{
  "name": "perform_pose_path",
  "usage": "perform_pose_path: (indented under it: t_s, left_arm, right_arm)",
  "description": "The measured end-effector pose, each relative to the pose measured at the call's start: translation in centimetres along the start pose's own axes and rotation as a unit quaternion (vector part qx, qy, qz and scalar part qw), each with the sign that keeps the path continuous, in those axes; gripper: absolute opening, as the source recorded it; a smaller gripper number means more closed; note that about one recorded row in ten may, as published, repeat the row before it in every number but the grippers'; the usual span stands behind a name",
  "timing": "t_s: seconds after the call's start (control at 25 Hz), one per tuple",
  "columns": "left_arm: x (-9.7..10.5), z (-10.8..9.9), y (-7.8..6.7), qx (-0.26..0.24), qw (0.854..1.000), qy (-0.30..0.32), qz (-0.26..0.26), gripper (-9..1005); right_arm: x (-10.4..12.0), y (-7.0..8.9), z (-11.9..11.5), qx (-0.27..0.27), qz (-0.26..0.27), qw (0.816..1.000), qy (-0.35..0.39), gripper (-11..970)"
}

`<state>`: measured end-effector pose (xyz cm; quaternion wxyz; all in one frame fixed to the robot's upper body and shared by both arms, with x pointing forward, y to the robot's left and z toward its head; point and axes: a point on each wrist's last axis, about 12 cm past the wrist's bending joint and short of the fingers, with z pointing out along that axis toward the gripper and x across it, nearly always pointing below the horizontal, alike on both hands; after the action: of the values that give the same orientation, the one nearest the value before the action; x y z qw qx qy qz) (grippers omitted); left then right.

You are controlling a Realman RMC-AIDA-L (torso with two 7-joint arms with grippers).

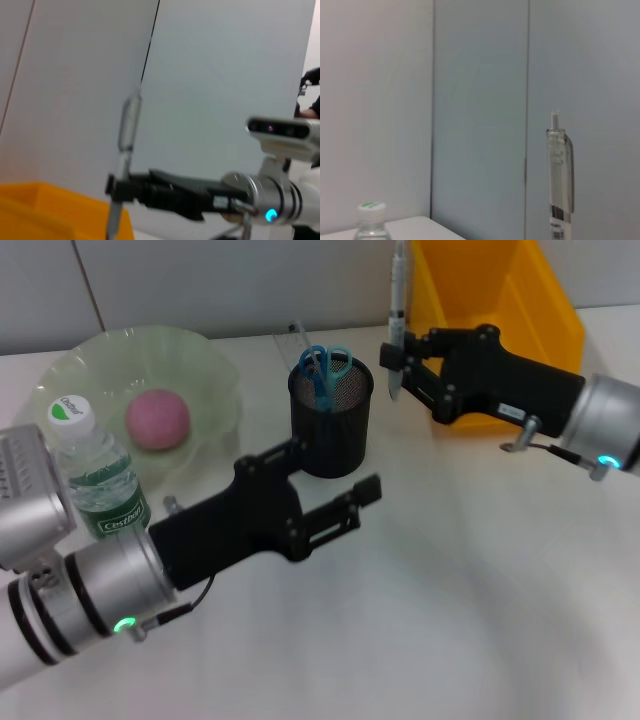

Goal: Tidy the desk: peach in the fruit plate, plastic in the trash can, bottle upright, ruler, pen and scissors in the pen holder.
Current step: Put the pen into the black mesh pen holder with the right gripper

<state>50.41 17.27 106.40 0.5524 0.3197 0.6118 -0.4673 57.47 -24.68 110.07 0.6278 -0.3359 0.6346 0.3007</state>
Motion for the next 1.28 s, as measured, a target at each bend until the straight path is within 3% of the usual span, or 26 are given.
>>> perform_pose_path:
  t_s: [0.48, 0.72, 1.28]
  left_arm:
    - [0.7, -1.9, -0.2, -0.011, 1.000, -0.005, -0.022, 665]
    - [0.8, -2.0, -0.1, -0.012, 1.000, -0.003, -0.023, 665]
    - [0.5, -1.9, 0.1, -0.013, 1.000, -0.006, -0.021, 667]
  right_arm:
    - [-0.1, -1.2, 4.8, 0.021, -0.005, 0.999, 0.044, 198]
    - [0.2, -0.8, 6.8, 0.014, -0.011, 0.997, 0.076, 207]
    - [1.0, -0.6, 7.6, 0.024, -0.012, 0.994, 0.109, 228]
